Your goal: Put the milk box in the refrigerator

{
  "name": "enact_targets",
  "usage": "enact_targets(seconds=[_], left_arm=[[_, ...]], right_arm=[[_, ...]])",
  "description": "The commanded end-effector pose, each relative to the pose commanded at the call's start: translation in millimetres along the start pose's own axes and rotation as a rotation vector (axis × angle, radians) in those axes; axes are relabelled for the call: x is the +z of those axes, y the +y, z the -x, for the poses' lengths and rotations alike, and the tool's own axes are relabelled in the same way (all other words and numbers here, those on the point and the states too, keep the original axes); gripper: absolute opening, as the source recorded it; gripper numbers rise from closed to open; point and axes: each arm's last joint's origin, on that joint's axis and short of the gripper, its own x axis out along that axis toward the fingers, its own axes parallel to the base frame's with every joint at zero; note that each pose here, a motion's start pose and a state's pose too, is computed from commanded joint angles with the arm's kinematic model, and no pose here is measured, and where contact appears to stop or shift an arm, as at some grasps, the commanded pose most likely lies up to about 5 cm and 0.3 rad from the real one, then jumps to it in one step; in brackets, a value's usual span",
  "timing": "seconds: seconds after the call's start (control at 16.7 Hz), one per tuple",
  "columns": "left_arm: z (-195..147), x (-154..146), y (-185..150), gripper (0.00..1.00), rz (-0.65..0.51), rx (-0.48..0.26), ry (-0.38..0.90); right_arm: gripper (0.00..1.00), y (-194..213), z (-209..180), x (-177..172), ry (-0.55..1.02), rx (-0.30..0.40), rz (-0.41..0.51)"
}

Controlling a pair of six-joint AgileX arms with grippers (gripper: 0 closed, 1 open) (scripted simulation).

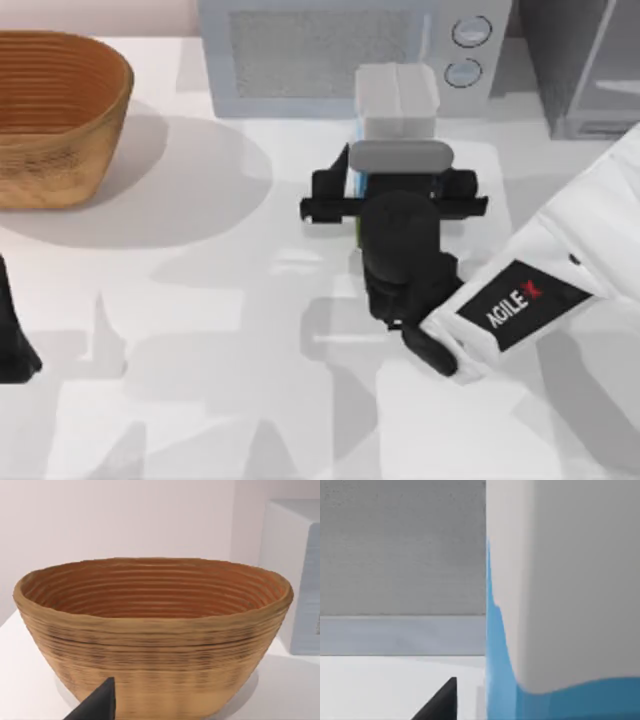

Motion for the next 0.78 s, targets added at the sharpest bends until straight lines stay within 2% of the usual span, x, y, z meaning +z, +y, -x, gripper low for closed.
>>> enact_targets(seconds=[0.54,0.78], left_arm=[[0.0,0.0,0.0,1.0,0.0,0.0,0.0],[0.0,0.0,0.0,1.0,0.0,0.0,0.0]], right_arm=[[0.02,0.0,0.0,0.0,0.0,0.0,0.0],[0.0,0.0,0.0,0.0,0.0,0.0,0.0]])
